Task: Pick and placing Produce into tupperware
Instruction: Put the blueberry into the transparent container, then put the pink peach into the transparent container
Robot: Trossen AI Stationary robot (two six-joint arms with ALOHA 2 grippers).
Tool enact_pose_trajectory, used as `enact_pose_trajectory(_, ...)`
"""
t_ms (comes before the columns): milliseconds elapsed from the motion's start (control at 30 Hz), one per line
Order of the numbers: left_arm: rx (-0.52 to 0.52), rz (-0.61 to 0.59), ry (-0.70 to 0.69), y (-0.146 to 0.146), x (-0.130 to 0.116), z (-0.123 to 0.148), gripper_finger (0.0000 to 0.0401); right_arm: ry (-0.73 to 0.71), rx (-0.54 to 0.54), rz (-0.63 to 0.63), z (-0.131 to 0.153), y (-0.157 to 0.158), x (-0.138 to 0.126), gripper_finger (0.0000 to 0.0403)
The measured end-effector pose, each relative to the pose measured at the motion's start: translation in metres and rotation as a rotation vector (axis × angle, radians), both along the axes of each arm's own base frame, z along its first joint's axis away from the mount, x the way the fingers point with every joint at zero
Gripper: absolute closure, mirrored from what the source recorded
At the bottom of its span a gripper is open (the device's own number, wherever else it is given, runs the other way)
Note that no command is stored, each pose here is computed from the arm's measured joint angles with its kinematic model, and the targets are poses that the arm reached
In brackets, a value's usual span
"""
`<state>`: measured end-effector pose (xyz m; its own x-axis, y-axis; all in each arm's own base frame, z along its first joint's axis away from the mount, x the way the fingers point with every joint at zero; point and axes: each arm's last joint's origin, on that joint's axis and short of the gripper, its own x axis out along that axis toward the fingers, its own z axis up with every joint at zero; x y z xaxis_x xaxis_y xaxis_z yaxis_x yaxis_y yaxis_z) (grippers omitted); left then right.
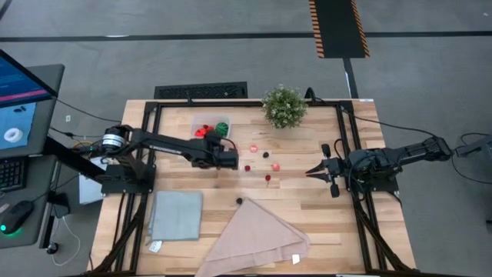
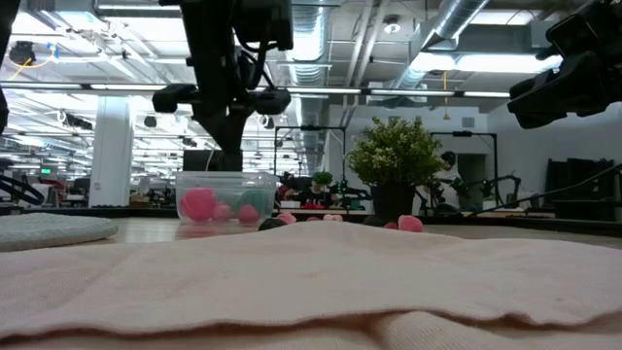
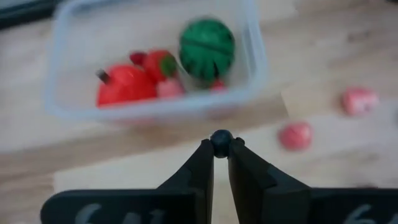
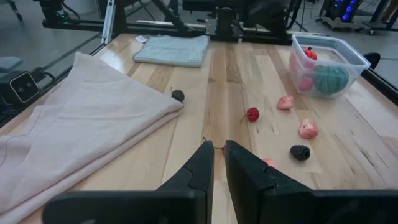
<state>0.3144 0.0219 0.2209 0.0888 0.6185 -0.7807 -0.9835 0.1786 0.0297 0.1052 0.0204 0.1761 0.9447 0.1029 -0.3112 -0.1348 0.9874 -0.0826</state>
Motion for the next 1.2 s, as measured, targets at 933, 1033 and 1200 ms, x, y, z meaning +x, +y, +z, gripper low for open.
enact_pose_trajectory(933,-0.052,-0.223,-0.130,0.025,0.030,0.000,0.0259,0.000,0.000,0.000,0.000,0.000,0.000,0.0339)
enact_pose_trajectory(1033,-0.094,-0.270,-0.136,0.017,0.037,-0.008,0.0253,0.004,-0.001,0.000,0.000,0.000,0.000,0.0339)
enact_pose_trajectory(1200,-0.156,-0.257,-0.102,0.009,0.046,-0.035,0.0221,0.016,-0.003,-0.001,-0.001,0.000,0.000,0.0339)
